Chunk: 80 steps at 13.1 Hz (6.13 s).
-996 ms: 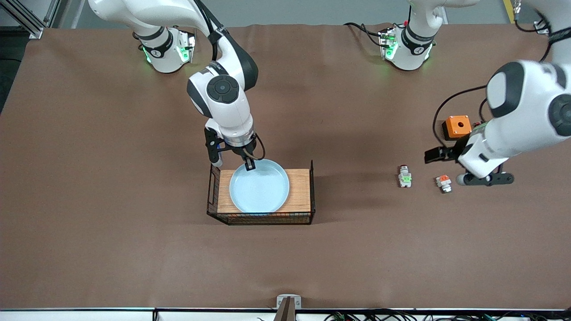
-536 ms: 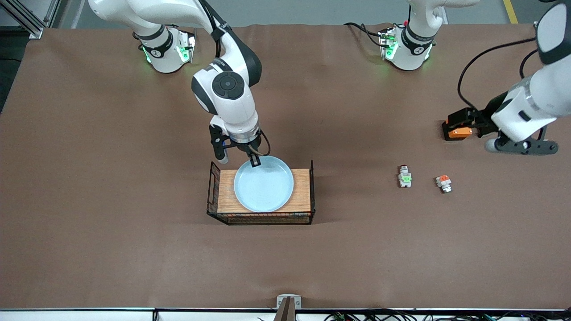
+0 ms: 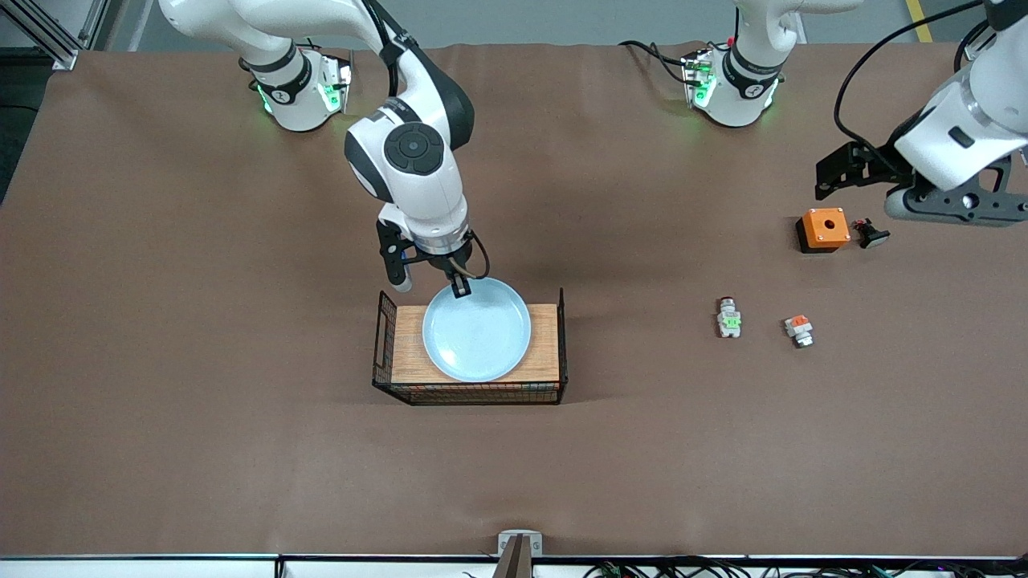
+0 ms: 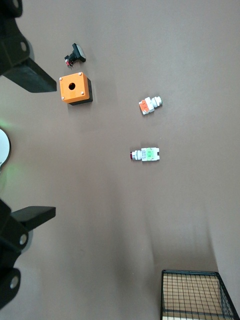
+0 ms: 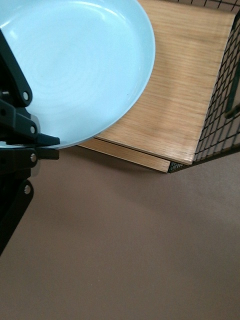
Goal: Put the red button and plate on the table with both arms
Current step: 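Carry the blue plate out of the box with the right gripper, then lower the blue plate flat onto the table with the right gripper, then open the right gripper to release the plate rim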
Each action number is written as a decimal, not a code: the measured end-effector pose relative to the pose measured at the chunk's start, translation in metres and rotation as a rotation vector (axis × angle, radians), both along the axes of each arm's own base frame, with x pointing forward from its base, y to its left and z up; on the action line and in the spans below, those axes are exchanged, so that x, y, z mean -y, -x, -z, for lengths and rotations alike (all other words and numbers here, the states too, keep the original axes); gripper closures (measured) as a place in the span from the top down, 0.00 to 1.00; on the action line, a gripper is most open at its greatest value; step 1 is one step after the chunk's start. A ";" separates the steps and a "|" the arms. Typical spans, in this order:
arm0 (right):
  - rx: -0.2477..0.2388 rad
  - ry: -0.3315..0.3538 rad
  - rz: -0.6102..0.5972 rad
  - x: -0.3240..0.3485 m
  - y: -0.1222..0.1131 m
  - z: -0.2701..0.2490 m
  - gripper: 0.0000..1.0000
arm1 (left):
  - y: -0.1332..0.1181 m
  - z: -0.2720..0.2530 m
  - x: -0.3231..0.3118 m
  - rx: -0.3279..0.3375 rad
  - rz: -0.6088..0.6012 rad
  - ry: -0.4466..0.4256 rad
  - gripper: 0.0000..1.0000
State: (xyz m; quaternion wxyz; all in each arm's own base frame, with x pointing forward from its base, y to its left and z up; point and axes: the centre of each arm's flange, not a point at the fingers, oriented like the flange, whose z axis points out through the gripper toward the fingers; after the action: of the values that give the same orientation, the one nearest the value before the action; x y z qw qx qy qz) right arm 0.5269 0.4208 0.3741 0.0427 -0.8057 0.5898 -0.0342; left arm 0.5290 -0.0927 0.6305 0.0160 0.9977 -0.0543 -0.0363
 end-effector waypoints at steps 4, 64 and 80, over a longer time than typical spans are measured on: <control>-0.052 -0.013 0.016 0.004 0.016 -0.048 0.04 | 0.021 -0.015 -0.006 0.046 -0.009 0.002 1.00; 0.234 -0.203 -1.395 0.614 -0.008 0.208 0.07 | 0.041 -0.020 0.010 0.092 0.009 -0.027 1.00; 0.048 -0.308 -1.324 0.592 -0.086 0.079 1.00 | 0.041 -0.020 0.010 0.092 0.009 -0.027 1.00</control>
State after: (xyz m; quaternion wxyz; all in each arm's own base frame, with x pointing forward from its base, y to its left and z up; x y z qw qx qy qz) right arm 0.6129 -0.1715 0.2956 0.1819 -0.9807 -0.0305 0.0655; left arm 0.4879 -0.1028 0.6500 -0.0001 0.9982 -0.0592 0.0088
